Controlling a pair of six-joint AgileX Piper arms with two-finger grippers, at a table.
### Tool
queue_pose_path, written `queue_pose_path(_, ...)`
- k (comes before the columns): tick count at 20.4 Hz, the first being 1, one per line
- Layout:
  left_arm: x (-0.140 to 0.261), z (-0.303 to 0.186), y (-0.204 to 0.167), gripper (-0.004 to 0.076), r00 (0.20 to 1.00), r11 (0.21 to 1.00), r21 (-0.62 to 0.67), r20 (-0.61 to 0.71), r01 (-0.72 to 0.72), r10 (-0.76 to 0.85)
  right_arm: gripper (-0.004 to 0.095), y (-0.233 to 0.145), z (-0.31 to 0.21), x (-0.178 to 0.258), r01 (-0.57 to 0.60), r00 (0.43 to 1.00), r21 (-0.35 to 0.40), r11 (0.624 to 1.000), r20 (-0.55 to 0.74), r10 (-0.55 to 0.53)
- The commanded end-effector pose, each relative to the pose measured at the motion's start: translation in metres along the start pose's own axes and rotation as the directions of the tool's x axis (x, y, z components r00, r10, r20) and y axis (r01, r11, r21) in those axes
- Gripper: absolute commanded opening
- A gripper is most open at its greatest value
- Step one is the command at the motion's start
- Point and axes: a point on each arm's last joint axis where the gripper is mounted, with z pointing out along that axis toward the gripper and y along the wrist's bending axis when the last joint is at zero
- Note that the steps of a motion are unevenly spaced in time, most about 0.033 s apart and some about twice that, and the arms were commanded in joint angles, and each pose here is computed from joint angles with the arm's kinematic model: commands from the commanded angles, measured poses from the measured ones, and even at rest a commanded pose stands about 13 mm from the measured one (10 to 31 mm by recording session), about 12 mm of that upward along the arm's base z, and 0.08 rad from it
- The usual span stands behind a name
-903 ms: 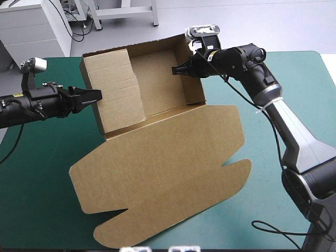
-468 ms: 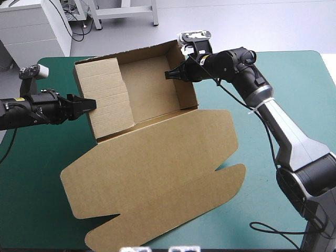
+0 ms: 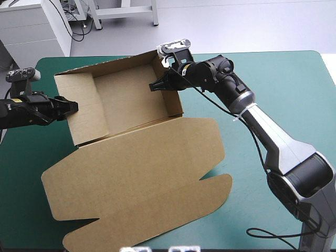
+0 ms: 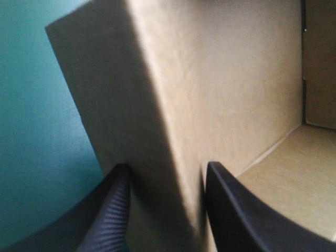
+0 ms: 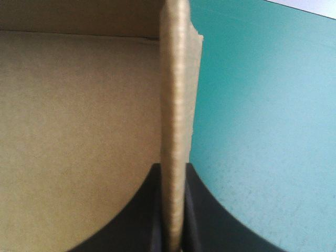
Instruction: Fold the box
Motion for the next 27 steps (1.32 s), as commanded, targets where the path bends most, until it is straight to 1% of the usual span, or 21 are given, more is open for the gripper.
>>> queue_pose_path(1,-0.012,-0.002,0.000,0.0312,0.997,1.000,-0.023,0.080,0.022,-0.020,-0.0003,0.018,-0.037,-0.020,0.012,0.993,-0.056,0.998,0.118,-0.005)
queue_pose_path(2,-0.013,0.001,0.003,0.0307,0.997,0.999,-0.028,0.076,0.029,-0.027,-0.0003,0.018,-0.036,-0.019,0.012,0.994,-0.056,0.998,0.108,-0.006)
queue_pose_path(4,-0.014,0.007,0.004,0.0261,0.998,0.999,-0.028,0.061,0.024,-0.022,-0.0003,0.018,-0.036,-0.017,0.018,0.996,-0.054,0.998,0.086,-0.013)
queue_pose_path(5,-0.014,0.015,0.002,0.0192,0.999,1.000,-0.018,0.041,0.014,-0.013,-0.0003,0.018,-0.036,-0.016,0.024,0.997,-0.047,0.999,0.074,-0.021)
queue_pose_path(6,-0.014,0.019,-0.002,0.0158,0.999,1.000,-0.005,0.032,0.003,-0.003,-0.0004,0.018,-0.036,-0.016,0.025,0.997,-0.047,0.999,0.069,-0.021)
queue_pose_path(7,-0.014,0.028,-0.013,0.0097,0.999,0.999,0.012,0.013,-0.047,0.047,-0.0004,0.017,-0.036,-0.014,0.033,0.998,-0.037,0.999,0.051,-0.031)
queue_pose_path(8,-0.013,0.033,-0.017,0.0076,0.997,0.997,0.005,0.006,-0.079,0.079,-0.0004,0.016,-0.036,-0.013,0.038,0.999,-0.032,0.999,0.039,-0.037)
queue_pose_path(9,-0.013,0.041,-0.030,0.0025,0.989,0.989,-0.002,0.004,-0.145,0.145,-0.0004,0.015,-0.036,-0.009,0.051,0.999,-0.018,0.999,-0.009,-0.051)
queue_pose_path(10,-0.012,0.043,-0.038,0.0001,0.988,0.988,-0.001,0.014,-0.155,0.155,-0.0004,0.014,-0.036,-0.006,0.060,0.998,-0.008,0.998,-0.037,-0.060)
queue_pose_path(11,-0.013,0.049,-0.048,-0.0008,0.986,0.987,-0.003,0.036,-0.163,0.163,-0.0004,0.010,-0.037,-0.002,0.077,0.993,0.028,0.997,-0.090,-0.074)
queue_pose_path(12,-0.013,0.052,-0.057,-0.0007,0.985,0.986,0.013,0.049,-0.168,0.167,-0.0004,0.008,-0.037,0.001,0.080,0.990,0.048,0.996,-0.118,-0.074)
queue_pose_path(13,-0.013,0.061,-0.069,-0.0008,0.985,0.986,0.036,0.060,-0.161,0.159,-0.0004,0.005,-0.038,0.005,0.079,0.984,0.084,0.993,-0.169,-0.064)
queue_pose_path(15,-0.014,0.076,-0.079,-0.0008,0.988,0.987,0.042,0.009,-0.154,0.154,-0.0004,0.000,-0.039,0.011,0.045,0.973,0.128,0.991,-0.232,-0.015)
queue_pose_path(16,-0.014,0.091,-0.085,-0.0008,0.985,0.987,0.032,-0.058,-0.160,0.161,-0.0004,-0.001,-0.039,0.016,0.019,0.962,0.139,0.990,-0.273,0.020)
queue_pose_path(17,-0.013,0.100,-0.089,-0.0008,0.980,0.985,0.032,-0.092,-0.172,0.175,-0.0004,-0.001,-0.039,0.017,0.014,0.958,0.142,0.990,-0.286,0.028)
queue_pose_path(18,-0.013,0.113,-0.098,-0.0008,0.966,0.976,0.020,-0.142,-0.217,0.218,-0.0004,0.000,-0.036,0.022,-0.016,0.949,0.126,0.992,-0.311,0.055)
queue_pose_path(19,-0.014,0.118,-0.102,-0.0008,0.959,0.971,0.006,-0.155,-0.239,0.237,-0.0004,0.001,-0.034,0.025,-0.030,0.944,0.119,0.992,-0.324,0.067)
queue_pose_path(20,-0.012,0.126,-0.114,-0.0008,0.949,0.963,-0.008,-0.167,-0.271,0.266,-0.0004,0.001,-0.026,0.034,-0.055,0.929,0.114,0.992,-0.358,0.092)
queue_pose_path(22,-0.010,0.136,-0.127,-0.0008,0.932,0.945,-0.032,-0.183,-0.324,0.313,-0.0004,-0.002,-0.014,0.050,-0.068,0.910,0.129,0.989,-0.399,0.115)
queue_pose_path(24,-0.002,0.152,-0.128,-0.0008,0.916,0.939,-0.068,-0.254,-0.337,0.310,-0.0004,-0.004,-0.002,0.065,-0.092,0.892,0.134,0.987,-0.429,0.142)
queue_pose_path(27,0.008,0.173,-0.122,-0.0008,0.887,0.939,-0.078,-0.361,-0.335,0.286,-0.0004,-0.011,0.012,0.078,-0.155,0.871,0.126,0.980,-0.450,0.196)
